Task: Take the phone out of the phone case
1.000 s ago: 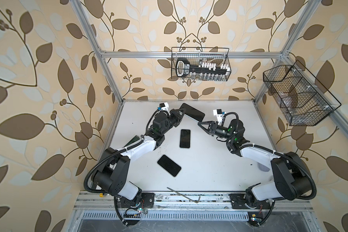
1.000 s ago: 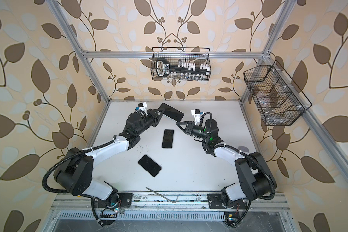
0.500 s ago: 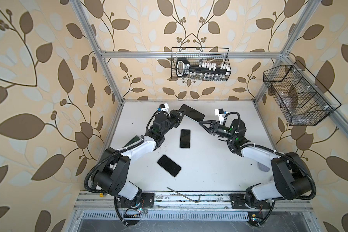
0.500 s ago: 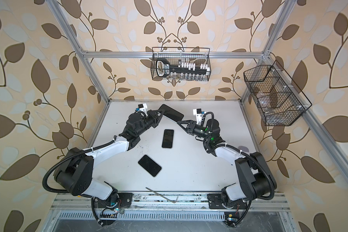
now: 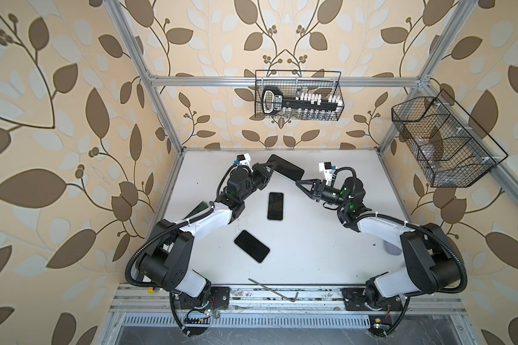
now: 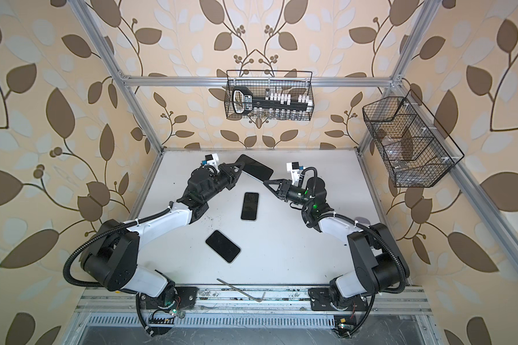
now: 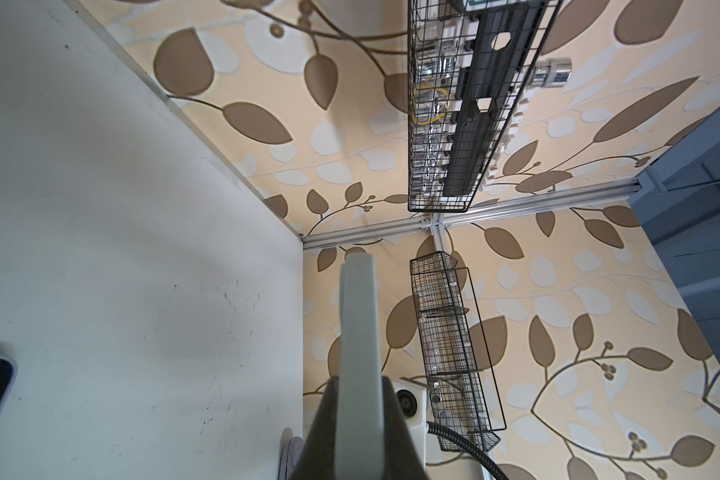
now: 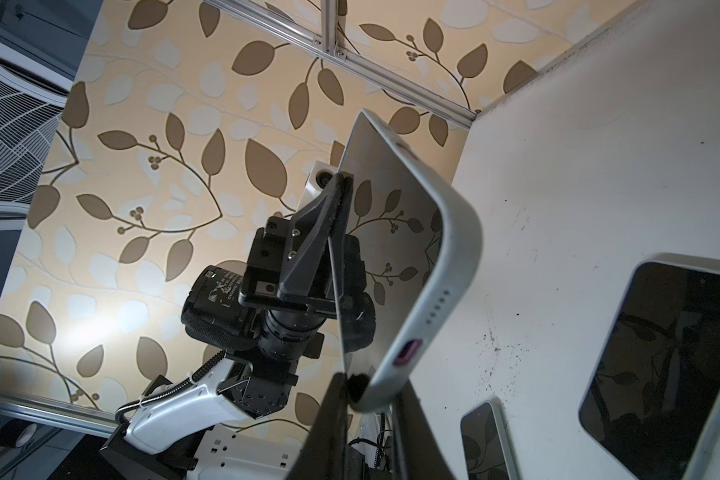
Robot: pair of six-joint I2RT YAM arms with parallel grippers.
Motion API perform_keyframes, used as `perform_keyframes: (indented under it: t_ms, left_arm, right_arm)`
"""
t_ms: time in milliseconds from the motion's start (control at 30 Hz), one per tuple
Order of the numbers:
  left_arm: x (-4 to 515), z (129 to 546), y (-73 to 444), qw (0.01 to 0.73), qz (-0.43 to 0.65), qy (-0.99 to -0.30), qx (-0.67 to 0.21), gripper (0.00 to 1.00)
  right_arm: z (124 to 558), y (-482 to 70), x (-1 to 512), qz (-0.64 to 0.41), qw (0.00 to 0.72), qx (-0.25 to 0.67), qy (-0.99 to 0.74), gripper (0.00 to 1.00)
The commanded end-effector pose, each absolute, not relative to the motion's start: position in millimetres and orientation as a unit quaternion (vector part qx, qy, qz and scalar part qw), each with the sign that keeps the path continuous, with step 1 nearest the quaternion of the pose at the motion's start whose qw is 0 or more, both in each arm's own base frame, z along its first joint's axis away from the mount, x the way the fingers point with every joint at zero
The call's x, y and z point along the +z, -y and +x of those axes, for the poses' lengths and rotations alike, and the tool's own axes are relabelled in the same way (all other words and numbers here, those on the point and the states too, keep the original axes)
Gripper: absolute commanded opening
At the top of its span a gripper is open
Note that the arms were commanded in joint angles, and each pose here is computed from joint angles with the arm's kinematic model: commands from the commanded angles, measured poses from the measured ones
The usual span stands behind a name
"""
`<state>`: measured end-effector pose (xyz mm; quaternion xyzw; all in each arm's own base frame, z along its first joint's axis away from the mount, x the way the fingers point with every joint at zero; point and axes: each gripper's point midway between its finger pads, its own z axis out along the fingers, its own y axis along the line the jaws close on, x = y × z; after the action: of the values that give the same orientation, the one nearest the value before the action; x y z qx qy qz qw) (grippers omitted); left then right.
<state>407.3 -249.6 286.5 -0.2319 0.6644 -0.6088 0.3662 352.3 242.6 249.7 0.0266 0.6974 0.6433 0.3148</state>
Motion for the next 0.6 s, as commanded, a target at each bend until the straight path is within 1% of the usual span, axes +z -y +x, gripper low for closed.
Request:
perform_keyframes:
  t_ms: [0,133,500,533,567]
  left_arm:
    - [331,394,251,0.389,-0.199,-0.625,-0.647,0.0]
    - [333,394,251,0.382,-0.206,-0.62,-0.653,0.0]
    - [345,392,254,0.334,-0.234,-0.601,-0.687,0.0]
    - [349,391,255,0.33,-0.236,-0.595,-0.694,0.0]
    - [364,385,251,0.334,-0.23,-0.585,-0.703,0.0]
  right_arm:
    - [351,-246,270,-0.004,0.34,0.655,-0.675,0.16]
    - [350,-247,269,-0.021,0.349,0.649,-0.676,0.11]
    - [344,-247,257,-0.088,0.388,0.616,-0.679,0.08]
    - [342,-247,254,-0.099,0.398,0.608,-0.68,0.08]
    - [342,-247,253,-0.106,0.401,0.605,-0.68,0.07]
